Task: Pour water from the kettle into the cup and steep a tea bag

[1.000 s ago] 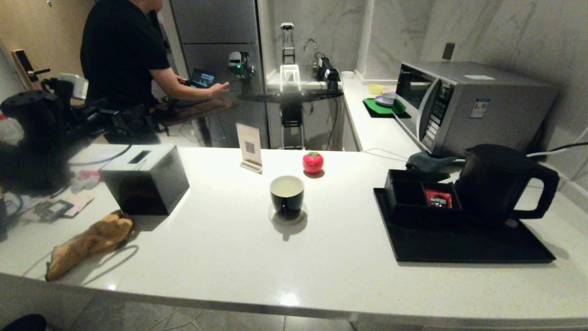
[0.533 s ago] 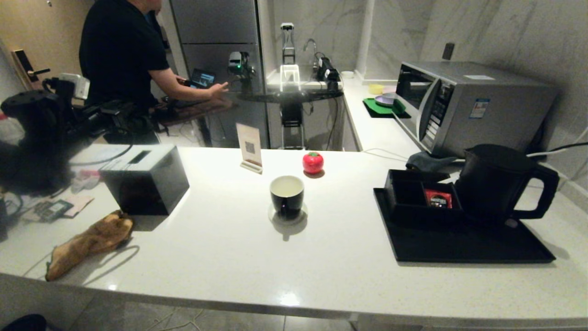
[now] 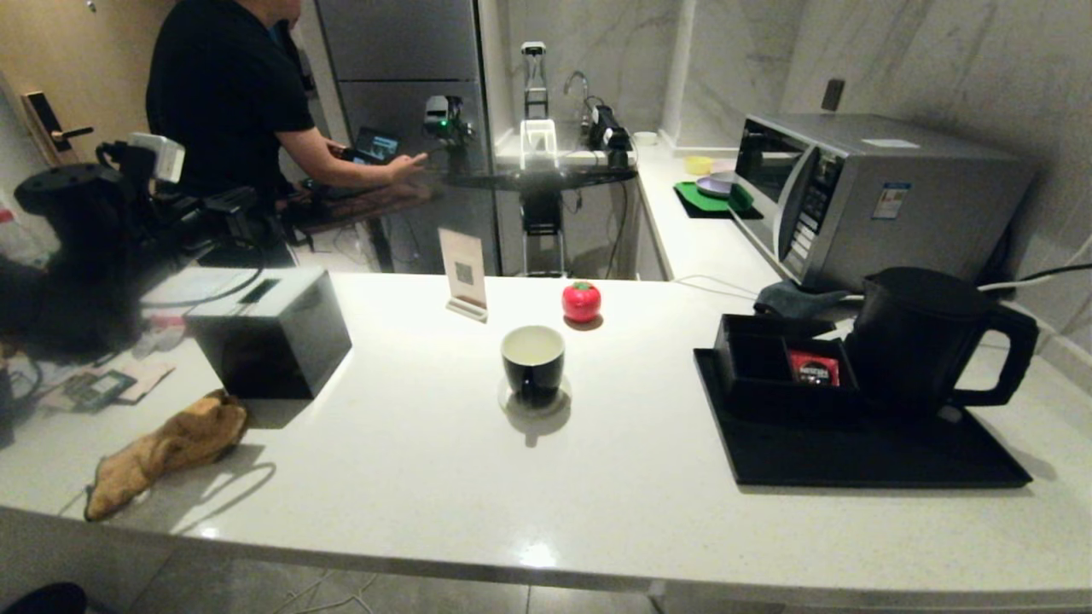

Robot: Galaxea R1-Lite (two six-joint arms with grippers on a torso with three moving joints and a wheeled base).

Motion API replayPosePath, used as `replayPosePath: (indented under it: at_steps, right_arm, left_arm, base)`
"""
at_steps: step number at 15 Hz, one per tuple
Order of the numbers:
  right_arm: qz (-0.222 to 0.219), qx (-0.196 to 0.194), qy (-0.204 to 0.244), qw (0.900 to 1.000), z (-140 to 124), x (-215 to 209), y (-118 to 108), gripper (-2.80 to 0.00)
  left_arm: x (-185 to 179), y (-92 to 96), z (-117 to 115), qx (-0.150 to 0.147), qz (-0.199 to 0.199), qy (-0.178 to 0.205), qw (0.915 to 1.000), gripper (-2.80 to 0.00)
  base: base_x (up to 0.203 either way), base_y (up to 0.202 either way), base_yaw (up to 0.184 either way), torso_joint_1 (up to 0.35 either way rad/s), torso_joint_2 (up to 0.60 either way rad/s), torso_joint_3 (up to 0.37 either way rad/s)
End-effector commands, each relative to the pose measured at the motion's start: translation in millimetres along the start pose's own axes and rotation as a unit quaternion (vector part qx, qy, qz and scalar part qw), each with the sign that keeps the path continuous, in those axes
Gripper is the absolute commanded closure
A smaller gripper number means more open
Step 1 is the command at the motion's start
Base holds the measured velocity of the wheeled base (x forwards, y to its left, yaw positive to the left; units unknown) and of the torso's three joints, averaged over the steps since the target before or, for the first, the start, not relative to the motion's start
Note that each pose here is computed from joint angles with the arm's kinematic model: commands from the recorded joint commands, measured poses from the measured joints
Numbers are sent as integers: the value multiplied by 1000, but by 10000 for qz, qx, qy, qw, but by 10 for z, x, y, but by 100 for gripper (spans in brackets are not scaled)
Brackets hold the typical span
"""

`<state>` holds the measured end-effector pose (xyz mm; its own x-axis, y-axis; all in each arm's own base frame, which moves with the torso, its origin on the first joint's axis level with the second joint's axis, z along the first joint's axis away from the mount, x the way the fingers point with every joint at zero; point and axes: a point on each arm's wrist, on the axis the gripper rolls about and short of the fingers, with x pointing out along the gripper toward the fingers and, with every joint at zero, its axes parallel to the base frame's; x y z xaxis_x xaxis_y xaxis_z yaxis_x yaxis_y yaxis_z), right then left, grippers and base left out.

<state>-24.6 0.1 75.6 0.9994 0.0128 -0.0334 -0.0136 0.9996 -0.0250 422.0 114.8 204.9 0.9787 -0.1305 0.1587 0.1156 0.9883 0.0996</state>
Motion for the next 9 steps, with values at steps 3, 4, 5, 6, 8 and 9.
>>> replayPosePath:
  at_steps: [3,4,5,6,8,9]
  right_arm:
    - [5,-4,9,10000,0,1,0,0]
    - [5,-4,9,10000,0,1,0,0]
    - [4,-4,9,10000,0,1,0,0]
    - [5,-4,9,10000,0,1,0,0]
    - [5,-4,9,10000,0,1,0,0]
    - [4,-4,9,10000,0,1,0,0]
  left_arm:
    - [-51,-313,167,-32,-326,-79,9994,0]
    - [-107,-435,196,-76,-440,-26,9990,0]
    - [-179,-575,234,-122,-573,25,9983,0]
    - [-271,-717,250,-178,-709,115,9973,0]
    - [-528,-952,235,-289,-930,381,9945,0]
    - [-705,-1057,233,-300,-1025,516,9929,0]
  base:
    - [0,0,0,0,0,0]
    - [0,0,0,0,0,0]
    - [0,0,0,0,0,0]
    - [0,0,0,0,0,0]
    - [0,0,0,0,0,0]
    - [0,0,0,0,0,0]
